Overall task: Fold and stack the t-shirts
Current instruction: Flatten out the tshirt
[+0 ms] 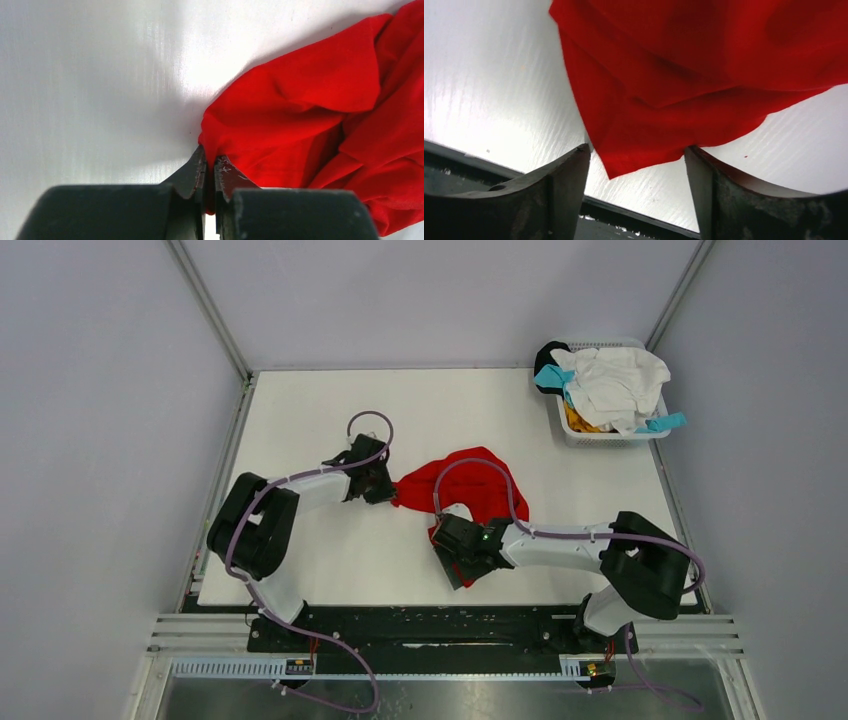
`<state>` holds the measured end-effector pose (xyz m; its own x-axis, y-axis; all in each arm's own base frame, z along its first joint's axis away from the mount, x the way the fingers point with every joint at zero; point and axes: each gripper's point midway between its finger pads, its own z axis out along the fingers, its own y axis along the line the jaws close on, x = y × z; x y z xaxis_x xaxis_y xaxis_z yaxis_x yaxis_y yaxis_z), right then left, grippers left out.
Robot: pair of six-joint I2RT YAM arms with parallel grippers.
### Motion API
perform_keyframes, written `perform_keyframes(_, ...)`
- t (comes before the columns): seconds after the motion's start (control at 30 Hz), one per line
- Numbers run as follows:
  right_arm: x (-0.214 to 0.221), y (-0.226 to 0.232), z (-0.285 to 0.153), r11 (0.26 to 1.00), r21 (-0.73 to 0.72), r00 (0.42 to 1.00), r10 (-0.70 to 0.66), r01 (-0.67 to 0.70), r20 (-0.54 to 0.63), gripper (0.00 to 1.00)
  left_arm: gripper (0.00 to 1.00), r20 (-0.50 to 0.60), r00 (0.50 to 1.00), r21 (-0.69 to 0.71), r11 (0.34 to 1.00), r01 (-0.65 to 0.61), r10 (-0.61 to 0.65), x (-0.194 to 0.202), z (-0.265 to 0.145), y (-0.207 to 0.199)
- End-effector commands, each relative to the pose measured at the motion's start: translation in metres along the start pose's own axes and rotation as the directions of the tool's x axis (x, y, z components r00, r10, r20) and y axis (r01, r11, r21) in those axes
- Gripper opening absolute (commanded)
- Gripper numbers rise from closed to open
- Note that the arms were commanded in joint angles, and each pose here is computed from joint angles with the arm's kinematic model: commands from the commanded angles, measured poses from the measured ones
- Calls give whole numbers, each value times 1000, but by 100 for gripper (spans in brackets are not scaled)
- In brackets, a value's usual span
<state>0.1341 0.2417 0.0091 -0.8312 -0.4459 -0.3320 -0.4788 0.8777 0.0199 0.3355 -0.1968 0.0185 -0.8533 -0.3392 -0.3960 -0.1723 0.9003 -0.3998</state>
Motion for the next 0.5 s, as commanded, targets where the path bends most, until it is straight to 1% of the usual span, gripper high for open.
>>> perform_keyframes(0.0, 8, -13, 18, 995, 94, 999, 41, -40, -12, 70, 0, 39, 999, -6, 1000, -20, 21, -3, -7, 4)
perform_keyframes(0.07, 8, -16, 21, 992, 118, 999, 53, -51, -11, 57, 0, 70, 997, -16, 1000, -13, 14, -3, -15, 10)
perform_keyframes(0.1, 9, -18, 22, 990, 130, 999, 53, -51, -11, 46, 0, 85, 996, -21, 1000, -7, 9, -2, -20, 13)
perform_keyframes(0.13, 9, -20, 22, 988, 144, 998, 55, -53, -7, 28, 0, 96, 995, -27, 1000, 0, 3, -1, -24, 18)
perform_keyframes(0.17, 10, -23, 21, 986, 157, 998, 61, -60, -3, 16, 0, 107, 994, -31, 999, 5, -1, 1, -28, 21)
perform_keyframes(0.23, 6, -29, 15, 982, 176, 998, 63, -66, 24, 2, 0, 116, 993, -32, 999, 17, -13, 8, -36, 28)
perform_keyframes(0.27, 2, -33, 8, 979, 188, 997, 67, -75, 49, 0, 0, 123, 992, -24, 999, 22, -19, 10, -42, 30)
perform_keyframes(0.33, -7, -41, -11, 974, 207, 992, 73, -94, 106, 0, 0, 141, 989, -16, 999, 36, -33, 17, -54, 37)
perform_keyframes(0.47, -33, -56, -64, 974, 166, 962, 110, -154, 248, 0, 0, 236, 970, 27, 999, 46, -51, 7, -95, 35)
